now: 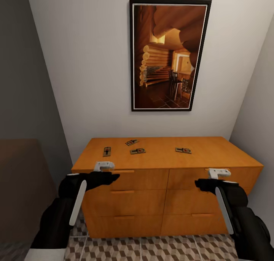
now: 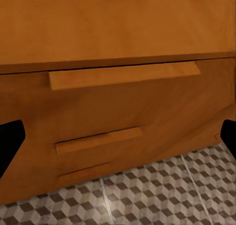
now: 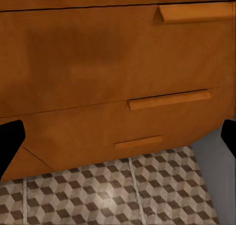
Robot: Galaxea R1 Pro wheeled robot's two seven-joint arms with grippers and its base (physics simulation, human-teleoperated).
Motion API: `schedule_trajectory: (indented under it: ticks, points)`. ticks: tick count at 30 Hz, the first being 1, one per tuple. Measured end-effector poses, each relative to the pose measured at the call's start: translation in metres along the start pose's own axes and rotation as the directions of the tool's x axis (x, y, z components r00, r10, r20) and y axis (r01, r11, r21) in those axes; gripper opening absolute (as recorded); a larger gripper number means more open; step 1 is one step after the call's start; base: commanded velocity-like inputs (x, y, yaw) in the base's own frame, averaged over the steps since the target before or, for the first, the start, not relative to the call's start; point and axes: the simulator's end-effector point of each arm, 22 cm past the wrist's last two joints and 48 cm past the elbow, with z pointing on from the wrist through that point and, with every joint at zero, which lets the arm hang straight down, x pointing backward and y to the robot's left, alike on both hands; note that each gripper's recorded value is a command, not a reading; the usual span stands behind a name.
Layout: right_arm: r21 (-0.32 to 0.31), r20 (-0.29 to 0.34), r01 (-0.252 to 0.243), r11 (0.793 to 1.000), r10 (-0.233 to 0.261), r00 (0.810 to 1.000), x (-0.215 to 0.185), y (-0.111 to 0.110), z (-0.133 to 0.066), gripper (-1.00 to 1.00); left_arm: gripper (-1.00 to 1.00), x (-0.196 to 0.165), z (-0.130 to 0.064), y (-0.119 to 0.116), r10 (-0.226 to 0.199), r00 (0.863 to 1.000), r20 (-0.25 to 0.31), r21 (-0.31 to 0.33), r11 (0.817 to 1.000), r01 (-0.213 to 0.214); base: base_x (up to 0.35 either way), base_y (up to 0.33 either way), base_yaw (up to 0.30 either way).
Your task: Take the four mousetraps from the cabinet in the bathroom and place them on the bathroom floor. Make sure all four end up on the same floor surface, and ensure that at least two of them are either under or directly next to the same bathroom sink.
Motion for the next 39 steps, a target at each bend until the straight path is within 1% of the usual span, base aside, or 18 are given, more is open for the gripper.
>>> schedule_trajectory:
  ticks: [7,9,15,16,23,25,29,32,35,39]
  points:
    - [0.008,0.053,-0.010,1.000,0.010,0.999,-0.033,-0.006,-0.004,1.00,1.00,-0.030,-0.004,-0.004,0.014,0.999,0.045,0.007,1.000,-0.014,0.000,0.000,0.000]
    - [0.012,0.079,-0.015,1.000,0.014,0.997,-0.049,-0.009,-0.007,1.00,1.00,-0.045,-0.007,-0.007,0.021,0.998,0.068,0.013,1.000,-0.022,0.000,0.000,0.000]
    - [0.022,0.137,-0.023,0.999,0.020,0.990,-0.084,-0.017,-0.015,1.00,1.00,-0.075,-0.011,-0.024,0.025,0.993,0.113,0.038,0.999,-0.029,0.000,0.000,0.000]
    - [0.024,0.156,-0.027,0.999,0.022,0.988,-0.095,-0.019,-0.018,1.00,1.00,-0.083,-0.012,-0.030,0.024,0.992,0.124,0.048,0.998,-0.030,0.000,0.000,0.000]
    - [0.029,0.219,-0.040,0.999,0.033,0.975,-0.134,-0.022,-0.029,1.00,1.00,-0.101,-0.015,-0.041,0.027,0.988,0.150,0.063,0.997,-0.037,0.000,0.000,0.000]
    - [0.030,0.244,-0.046,0.998,0.038,0.969,-0.149,-0.024,-0.035,1.00,1.00,-0.106,-0.015,-0.043,0.029,0.987,0.158,0.067,0.997,-0.040,0.000,0.000,0.000]
    - [0.029,0.272,-0.053,0.998,0.043,0.961,-0.167,-0.024,-0.041,1.00,1.00,-0.116,-0.016,-0.044,0.035,0.985,0.167,0.066,0.997,-0.047,0.000,0.000,0.000]
    - [0.025,0.286,-0.056,0.998,0.046,0.957,-0.177,-0.022,-0.044,1.00,1.00,-0.122,-0.012,-0.042,0.040,0.986,0.159,0.060,0.997,-0.050,0.000,0.000,0.000]
    - [0.019,0.286,-0.058,0.998,0.050,0.957,-0.182,-0.017,-0.043,1.00,1.00,-0.124,0.005,-0.028,0.042,0.993,0.108,0.040,0.998,-0.046,0.000,0.000,0.000]
    - [0.004,0.249,-0.053,0.999,0.050,0.967,-0.177,-0.005,-0.031,1.00,1.00,-0.120,0.026,-0.004,0.039,0.999,0.030,0.005,0.999,-0.039,0.000,0.000,0.000]
